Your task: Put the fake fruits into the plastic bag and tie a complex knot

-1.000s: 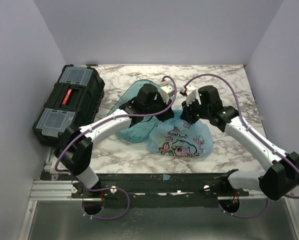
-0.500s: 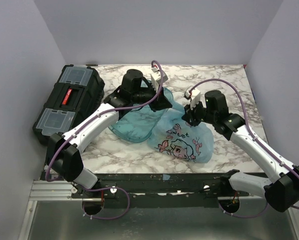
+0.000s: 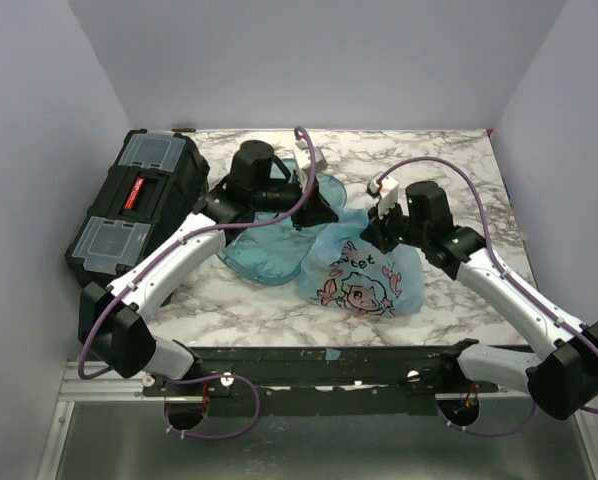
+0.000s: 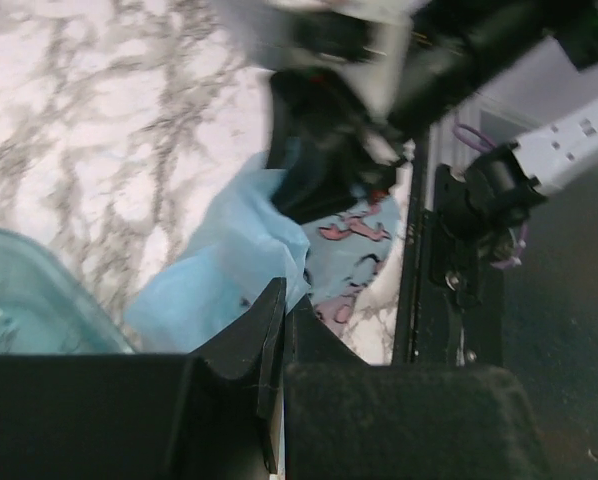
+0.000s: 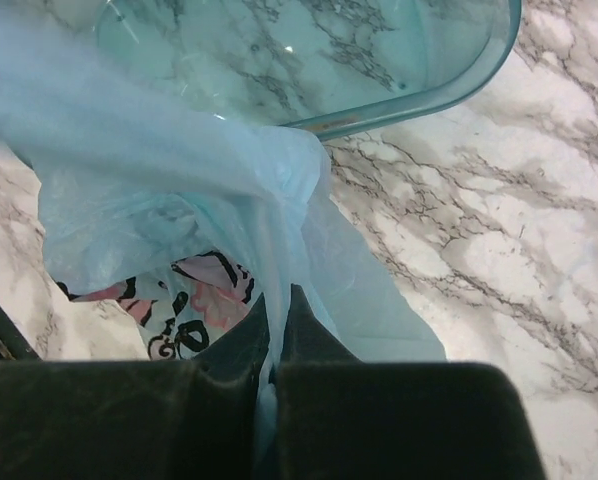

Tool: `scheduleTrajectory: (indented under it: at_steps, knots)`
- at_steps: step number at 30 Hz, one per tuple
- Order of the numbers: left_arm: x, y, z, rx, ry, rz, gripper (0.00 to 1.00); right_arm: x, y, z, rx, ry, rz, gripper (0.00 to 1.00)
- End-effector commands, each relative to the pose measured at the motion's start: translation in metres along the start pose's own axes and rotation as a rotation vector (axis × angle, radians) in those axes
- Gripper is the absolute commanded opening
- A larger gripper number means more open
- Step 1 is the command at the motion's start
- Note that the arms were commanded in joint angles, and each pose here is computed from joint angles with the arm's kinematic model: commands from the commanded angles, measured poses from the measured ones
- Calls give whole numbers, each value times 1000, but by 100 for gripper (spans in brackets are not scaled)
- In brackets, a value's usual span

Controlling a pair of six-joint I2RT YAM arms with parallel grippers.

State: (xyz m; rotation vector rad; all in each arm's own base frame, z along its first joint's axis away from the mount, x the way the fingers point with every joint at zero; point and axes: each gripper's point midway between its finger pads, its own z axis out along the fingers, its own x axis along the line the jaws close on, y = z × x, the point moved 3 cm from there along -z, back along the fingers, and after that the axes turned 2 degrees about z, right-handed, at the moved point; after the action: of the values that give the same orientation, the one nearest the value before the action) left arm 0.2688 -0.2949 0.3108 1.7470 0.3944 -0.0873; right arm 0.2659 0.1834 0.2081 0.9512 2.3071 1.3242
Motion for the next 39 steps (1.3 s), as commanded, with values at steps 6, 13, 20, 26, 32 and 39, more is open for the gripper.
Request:
scheduleTrajectory:
  at_steps: [6, 13, 20, 26, 32, 39]
  knots:
    - [-46, -109, 55, 191, -113, -37, 0, -7, 44, -1, -130, -91, 382, 1]
    - [18, -142, 96, 159, 223, -24, 0, 1, 31, -5, -100, -48, 521, 1]
    - [63, -145, 99, 138, 410, -24, 0, 25, 15, -16, -54, 79, 569, 1]
    - [44, -131, 91, 85, 258, -34, 0, 31, 14, -24, -38, 111, 521, 29]
    - [23, -131, 78, 89, 164, 1, 0, 9, 77, -49, -149, 58, 384, 68]
    - [21, -130, 79, 96, 150, 5, 0, -66, 88, -45, -141, -109, 354, 47]
